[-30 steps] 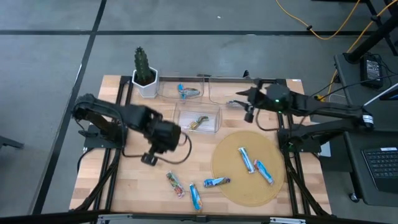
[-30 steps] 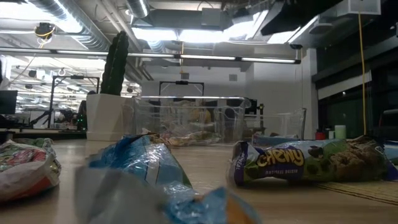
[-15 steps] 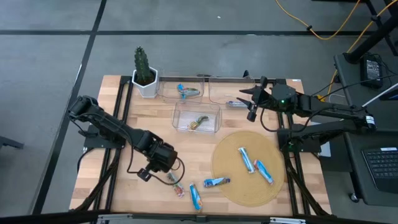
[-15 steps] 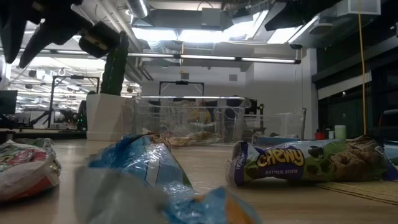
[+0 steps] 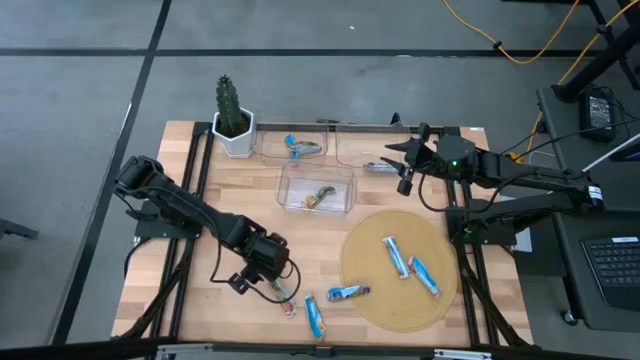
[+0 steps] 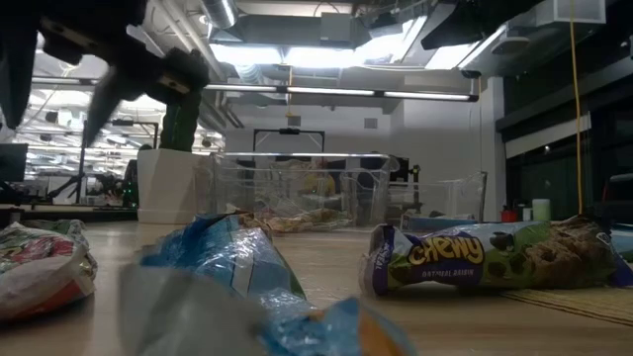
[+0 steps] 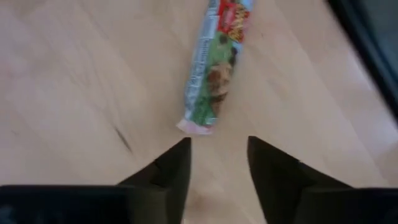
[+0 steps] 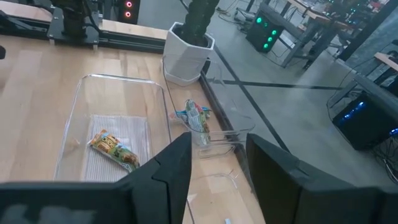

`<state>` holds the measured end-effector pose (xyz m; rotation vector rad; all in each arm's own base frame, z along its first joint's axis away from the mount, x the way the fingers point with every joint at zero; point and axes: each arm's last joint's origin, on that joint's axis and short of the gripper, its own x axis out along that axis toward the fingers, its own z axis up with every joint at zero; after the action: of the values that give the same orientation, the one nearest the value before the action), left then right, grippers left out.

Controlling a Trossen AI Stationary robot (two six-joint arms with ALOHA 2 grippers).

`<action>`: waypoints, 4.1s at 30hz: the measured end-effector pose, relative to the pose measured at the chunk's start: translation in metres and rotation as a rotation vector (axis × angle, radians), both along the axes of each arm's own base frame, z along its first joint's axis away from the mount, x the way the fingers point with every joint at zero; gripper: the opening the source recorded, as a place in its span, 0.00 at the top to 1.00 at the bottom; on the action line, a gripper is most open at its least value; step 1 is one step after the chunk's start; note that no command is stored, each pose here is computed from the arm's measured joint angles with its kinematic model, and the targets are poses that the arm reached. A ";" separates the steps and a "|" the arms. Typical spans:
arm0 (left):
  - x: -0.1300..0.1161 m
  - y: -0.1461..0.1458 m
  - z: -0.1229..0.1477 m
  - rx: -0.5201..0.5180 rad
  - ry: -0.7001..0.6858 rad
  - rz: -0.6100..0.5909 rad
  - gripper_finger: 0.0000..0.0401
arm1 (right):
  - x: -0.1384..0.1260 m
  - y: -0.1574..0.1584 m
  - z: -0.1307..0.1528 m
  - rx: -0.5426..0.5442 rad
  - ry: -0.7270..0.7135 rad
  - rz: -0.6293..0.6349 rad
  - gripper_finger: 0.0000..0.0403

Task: Pick and place Granola Bars by type
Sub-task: Put the red granola bar into the top left transparent bin

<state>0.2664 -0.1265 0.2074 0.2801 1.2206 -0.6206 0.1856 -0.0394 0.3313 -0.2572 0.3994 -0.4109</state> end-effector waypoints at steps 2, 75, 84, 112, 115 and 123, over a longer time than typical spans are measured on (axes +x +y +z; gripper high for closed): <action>0.002 -0.001 -0.002 0.032 -0.018 0.006 0.54 | 0.000 0.000 0.000 0.000 0.000 0.000 0.62; 0.022 0.115 0.145 0.250 -0.659 0.911 0.99 | 0.004 0.000 0.014 -0.044 -0.136 0.013 0.62; -0.007 0.207 0.173 0.330 -0.663 1.161 0.99 | -0.003 -0.003 0.053 -0.189 -0.214 0.016 0.62; -0.045 0.294 0.088 0.316 -0.443 1.195 0.99 | -0.016 -0.003 0.045 -0.117 -0.050 0.009 0.62; -0.046 0.301 0.084 0.333 -0.447 1.193 0.99 | -0.016 -0.003 0.045 -0.104 -0.055 0.005 0.62; -0.033 0.331 0.039 0.276 -0.308 1.157 0.99 | -0.016 -0.003 0.045 -0.086 -0.065 -0.004 0.62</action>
<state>0.2329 0.2047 0.2460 -0.1245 0.9612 0.5772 0.1701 -0.0426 0.3762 -0.3257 0.3191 -0.4399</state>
